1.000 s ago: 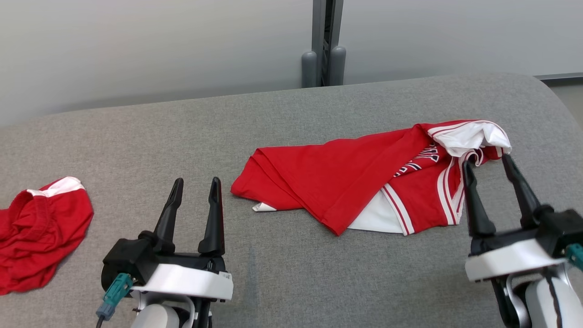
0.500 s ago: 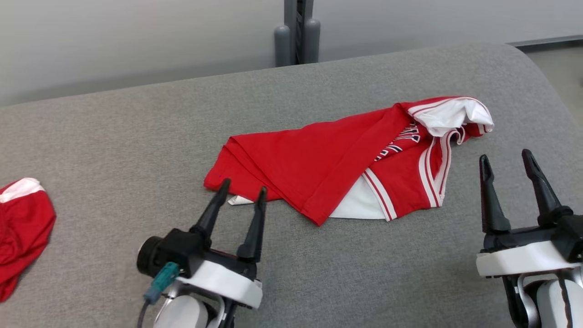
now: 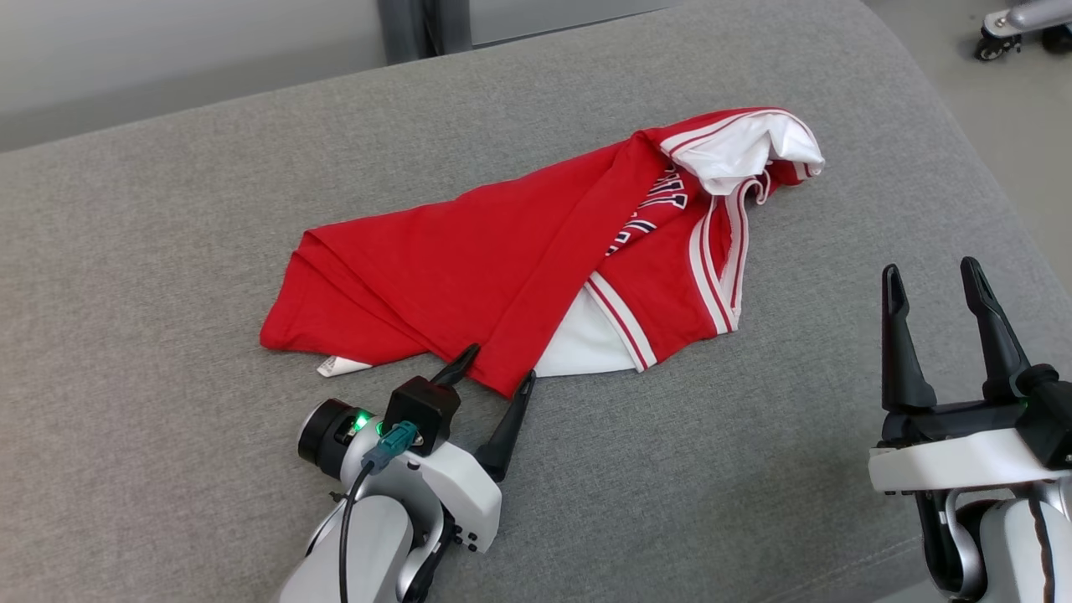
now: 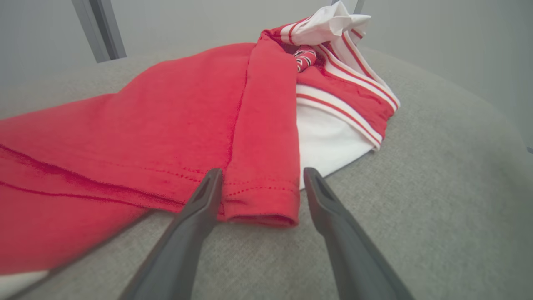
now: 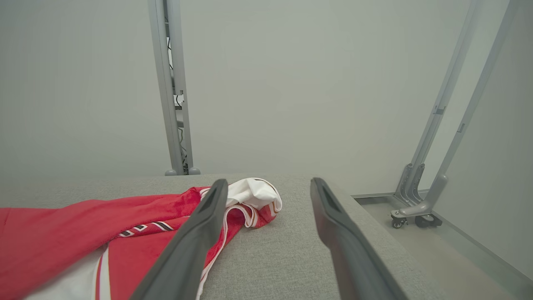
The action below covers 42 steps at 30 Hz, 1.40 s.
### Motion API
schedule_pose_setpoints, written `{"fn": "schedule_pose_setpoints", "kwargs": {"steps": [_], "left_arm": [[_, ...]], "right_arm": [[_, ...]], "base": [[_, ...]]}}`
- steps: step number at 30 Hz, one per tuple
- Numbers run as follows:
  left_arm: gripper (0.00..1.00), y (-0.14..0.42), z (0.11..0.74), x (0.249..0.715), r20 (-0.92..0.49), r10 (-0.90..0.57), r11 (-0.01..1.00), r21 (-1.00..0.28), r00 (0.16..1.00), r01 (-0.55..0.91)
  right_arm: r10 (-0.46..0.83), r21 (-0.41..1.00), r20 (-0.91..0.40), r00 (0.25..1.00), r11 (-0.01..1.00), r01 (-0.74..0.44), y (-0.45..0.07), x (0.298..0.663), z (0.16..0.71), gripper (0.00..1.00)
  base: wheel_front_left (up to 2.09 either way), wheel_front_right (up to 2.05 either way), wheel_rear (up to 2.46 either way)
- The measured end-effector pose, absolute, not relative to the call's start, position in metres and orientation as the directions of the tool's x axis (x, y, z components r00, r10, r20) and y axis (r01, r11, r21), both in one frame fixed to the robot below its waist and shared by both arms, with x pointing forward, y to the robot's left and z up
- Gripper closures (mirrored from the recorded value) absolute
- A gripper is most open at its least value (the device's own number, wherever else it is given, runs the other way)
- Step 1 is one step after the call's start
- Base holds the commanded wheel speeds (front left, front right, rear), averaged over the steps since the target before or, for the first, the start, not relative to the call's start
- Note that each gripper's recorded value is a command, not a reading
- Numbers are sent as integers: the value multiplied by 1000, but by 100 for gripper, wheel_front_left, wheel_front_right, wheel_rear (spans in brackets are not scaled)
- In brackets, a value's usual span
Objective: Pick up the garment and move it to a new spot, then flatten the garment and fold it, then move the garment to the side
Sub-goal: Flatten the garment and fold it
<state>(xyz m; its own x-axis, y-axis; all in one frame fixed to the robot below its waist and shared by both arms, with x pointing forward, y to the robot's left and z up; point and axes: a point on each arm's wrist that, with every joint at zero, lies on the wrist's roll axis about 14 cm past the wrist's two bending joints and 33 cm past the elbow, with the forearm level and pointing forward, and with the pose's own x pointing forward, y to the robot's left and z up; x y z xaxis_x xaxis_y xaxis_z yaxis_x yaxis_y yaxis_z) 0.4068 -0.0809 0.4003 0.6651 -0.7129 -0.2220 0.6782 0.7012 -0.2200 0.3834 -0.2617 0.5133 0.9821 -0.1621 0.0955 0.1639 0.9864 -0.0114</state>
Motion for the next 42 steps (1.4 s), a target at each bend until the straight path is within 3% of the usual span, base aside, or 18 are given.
{"fn": "schedule_pose_setpoints", "kwargs": {"steps": [6, 7, 9, 10, 20, 25, 30, 37, 42], "left_arm": [[0, -92, 386, 409, -264, -727, 685, -228, 634, 692], [4, -94, 386, 409, -262, -733, 679, -233, 627, 696], [89, -94, 387, 409, -258, -733, 680, -248, 630, 690], [100, -94, 390, 410, -248, -731, 683, -255, 636, 684], [100, -73, 449, 457, -62, -618, 768, -258, 783, 586], [100, -45, 503, 506, 98, -537, 822, -160, 838, 546], [100, -28, 540, 563, 182, -517, 850, -7, 837, 527], [100, -11, 563, 649, 153, -500, 863, 163, 852, 478], [100, -1, 529, 693, 32, -463, 867, 223, 886, 446]], "right_arm": [[-198, -22, 90, 976, 979, 200, -273, 379, 513, 0], [-199, -22, 91, 976, 979, 202, -273, 379, 513, 0], [-200, -20, 91, 976, 979, 202, -274, 379, 513, 0], [-200, -18, 91, 975, 979, 203, -274, 379, 513, 0], [-175, -8, 91, 980, 984, 176, -265, 383, 512, 0], [-169, -11, 85, 982, 985, 170, -263, 385, 510, 0], [-152, -12, 79, 985, 988, 153, -259, 396, 507, 0], [-151, 20, 52, 987, 988, 151, -259, 411, 494, 0], [-172, 32, 13, 985, 985, 171, -266, 415, 480, 0]], "base": [[0, 0, 0], [0, 0, 0], [0, 0, 0], [0, 0, 0], [0, 0, 0], [0, 0, 0], [0, 0, 0], [0, 0, 0], [0, 0, 0]]}}
